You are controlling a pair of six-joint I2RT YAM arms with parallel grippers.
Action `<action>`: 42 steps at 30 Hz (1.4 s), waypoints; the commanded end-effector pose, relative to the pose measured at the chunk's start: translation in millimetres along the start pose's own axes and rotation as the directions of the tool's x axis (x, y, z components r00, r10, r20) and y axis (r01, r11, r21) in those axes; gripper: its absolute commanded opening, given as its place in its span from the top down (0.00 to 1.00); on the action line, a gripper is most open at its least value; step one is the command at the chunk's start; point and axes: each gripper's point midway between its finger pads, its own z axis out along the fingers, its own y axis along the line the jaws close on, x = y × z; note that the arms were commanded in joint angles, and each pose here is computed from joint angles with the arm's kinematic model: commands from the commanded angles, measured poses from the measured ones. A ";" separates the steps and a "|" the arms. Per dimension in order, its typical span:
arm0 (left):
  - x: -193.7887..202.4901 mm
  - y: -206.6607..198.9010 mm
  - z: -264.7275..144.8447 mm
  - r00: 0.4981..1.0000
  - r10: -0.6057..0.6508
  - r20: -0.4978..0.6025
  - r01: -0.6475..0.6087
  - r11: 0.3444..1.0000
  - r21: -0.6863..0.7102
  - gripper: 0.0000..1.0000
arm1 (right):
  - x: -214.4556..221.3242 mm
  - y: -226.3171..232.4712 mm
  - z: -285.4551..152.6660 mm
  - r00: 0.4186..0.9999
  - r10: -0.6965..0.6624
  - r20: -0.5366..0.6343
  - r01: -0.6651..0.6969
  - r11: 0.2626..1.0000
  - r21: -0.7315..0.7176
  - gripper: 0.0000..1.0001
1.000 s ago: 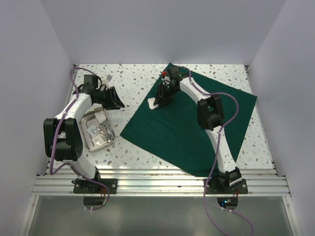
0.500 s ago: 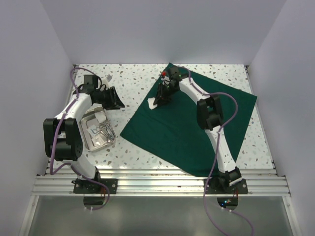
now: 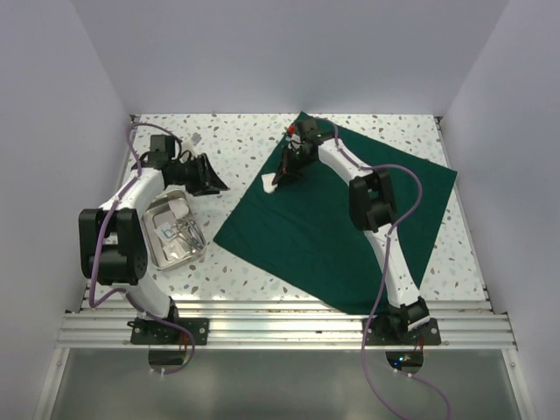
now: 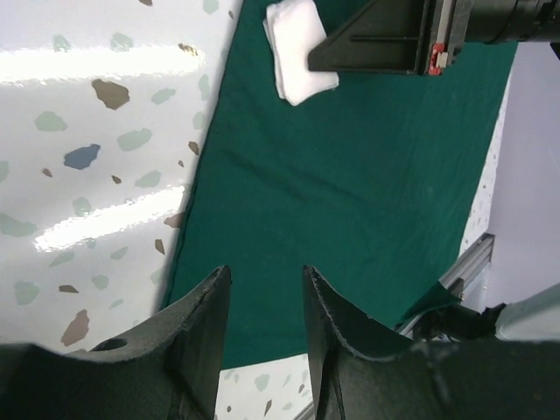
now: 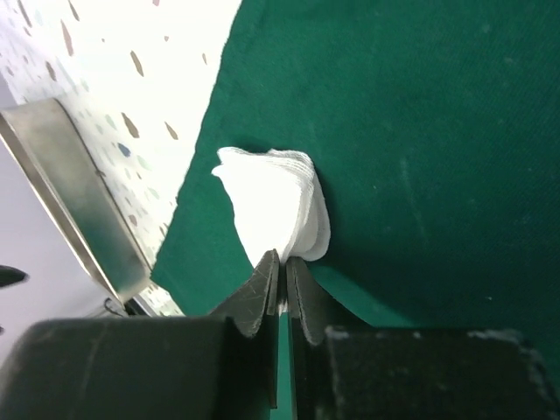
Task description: Prepare the surgical pack
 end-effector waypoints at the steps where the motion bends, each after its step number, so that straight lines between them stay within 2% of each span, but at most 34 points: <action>1: 2.5 -12.5 8.0 0.999 -0.044 -0.007 0.044 0.992 0.117 0.57 | -11.3 21.3 -9.8 0.999 0.019 0.035 -0.016 0.997 -0.071 1.00; 8: 1.7 -29.3 14.5 0.985 -0.175 -0.006 0.171 0.954 0.248 0.56 | -15.2 50.1 -46.1 0.994 0.100 0.048 -0.090 0.981 -0.173 1.00; 10: 5.9 -34.1 16.0 0.974 -0.223 -0.030 0.223 0.935 0.275 0.51 | -11.1 61.2 -60.7 0.994 0.096 0.053 -0.084 0.979 -0.188 1.00; 17: -0.8 -47.1 14.8 0.966 -0.257 -0.024 0.249 0.902 0.353 0.42 | 5.8 92.5 -106.6 0.994 0.076 0.079 -0.055 0.971 -0.232 1.00; 22: 0.7 -71.9 18.2 0.952 -0.297 -0.070 0.297 0.854 0.426 0.39 | 16.7 117.5 -136.2 0.994 0.049 0.096 -0.020 0.959 -0.282 1.00; 24: 4.5 -79.2 16.7 0.924 -0.363 -0.119 0.376 0.811 0.449 0.38 | 21.8 123.2 -140.5 0.995 0.037 0.094 -0.008 0.957 -0.290 1.00; 25: -0.9 -86.0 13.7 0.933 -0.348 -0.098 0.350 0.802 0.484 0.37 | 23.5 126.8 -143.7 0.995 0.029 0.095 0.001 0.955 -0.298 1.00; 33: -1.5 -114.2 9.9 0.874 -0.455 -0.172 0.467 0.687 0.556 0.34 | 48.1 147.1 -145.2 0.997 -0.012 0.080 0.037 0.947 -0.320 1.00; 36: 3.1 -120.0 11.8 0.870 -0.456 -0.189 0.475 0.669 0.572 0.32 | 59.3 156.3 -140.7 0.998 -0.028 0.065 0.048 0.943 -0.328 1.00; 42: 18.3 -113.2 21.1 0.843 -0.484 -0.233 0.529 0.671 0.520 0.31 | 68.3 165.9 -136.4 0.997 -0.042 0.057 0.058 0.941 -0.334 1.00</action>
